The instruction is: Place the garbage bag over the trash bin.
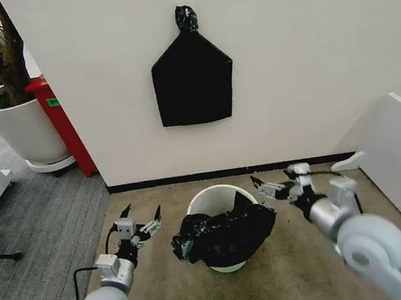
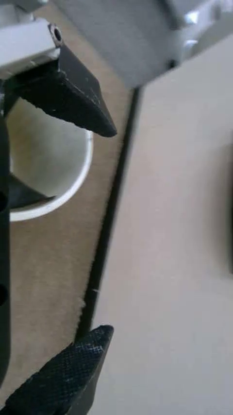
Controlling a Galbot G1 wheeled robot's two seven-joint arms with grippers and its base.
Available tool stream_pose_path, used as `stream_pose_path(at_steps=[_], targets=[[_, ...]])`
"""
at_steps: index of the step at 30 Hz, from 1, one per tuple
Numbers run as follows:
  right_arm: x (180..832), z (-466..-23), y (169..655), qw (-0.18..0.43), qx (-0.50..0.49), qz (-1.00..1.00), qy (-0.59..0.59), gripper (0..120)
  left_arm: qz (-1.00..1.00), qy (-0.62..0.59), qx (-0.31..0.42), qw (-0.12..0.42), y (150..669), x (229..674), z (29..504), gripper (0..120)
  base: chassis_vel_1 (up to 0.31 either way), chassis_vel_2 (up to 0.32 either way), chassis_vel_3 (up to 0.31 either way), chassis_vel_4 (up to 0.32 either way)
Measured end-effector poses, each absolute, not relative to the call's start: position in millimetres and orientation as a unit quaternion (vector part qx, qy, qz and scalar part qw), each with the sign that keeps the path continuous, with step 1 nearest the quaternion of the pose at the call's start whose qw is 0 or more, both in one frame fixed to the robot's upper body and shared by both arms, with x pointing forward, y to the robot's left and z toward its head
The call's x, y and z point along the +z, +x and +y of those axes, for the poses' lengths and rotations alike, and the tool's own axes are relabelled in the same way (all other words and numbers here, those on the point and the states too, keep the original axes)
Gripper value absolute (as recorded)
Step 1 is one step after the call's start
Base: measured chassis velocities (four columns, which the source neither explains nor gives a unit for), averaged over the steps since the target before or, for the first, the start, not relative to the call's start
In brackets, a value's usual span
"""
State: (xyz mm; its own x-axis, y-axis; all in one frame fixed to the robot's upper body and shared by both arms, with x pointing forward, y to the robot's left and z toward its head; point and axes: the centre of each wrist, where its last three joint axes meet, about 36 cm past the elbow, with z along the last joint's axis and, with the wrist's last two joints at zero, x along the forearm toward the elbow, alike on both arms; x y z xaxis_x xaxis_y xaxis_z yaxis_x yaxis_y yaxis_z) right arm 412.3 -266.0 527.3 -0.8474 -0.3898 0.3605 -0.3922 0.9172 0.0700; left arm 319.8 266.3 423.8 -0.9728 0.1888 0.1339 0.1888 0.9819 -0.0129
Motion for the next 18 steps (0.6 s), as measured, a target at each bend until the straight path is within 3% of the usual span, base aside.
stream_pose_path(at_steps=[8,18], targets=[[535,-238,525,0.271,0.021,-0.928,0.254,100,-0.989,-0.089,-0.032,0.118,291,480,266,100,0.0,0.0,0.0,0.0],[506,-204,578,0.342,0.108,-0.891,0.278,100,-0.988,-0.058,-0.039,0.139,282,493,277,100,0.0,0.0,0.0,0.0]])
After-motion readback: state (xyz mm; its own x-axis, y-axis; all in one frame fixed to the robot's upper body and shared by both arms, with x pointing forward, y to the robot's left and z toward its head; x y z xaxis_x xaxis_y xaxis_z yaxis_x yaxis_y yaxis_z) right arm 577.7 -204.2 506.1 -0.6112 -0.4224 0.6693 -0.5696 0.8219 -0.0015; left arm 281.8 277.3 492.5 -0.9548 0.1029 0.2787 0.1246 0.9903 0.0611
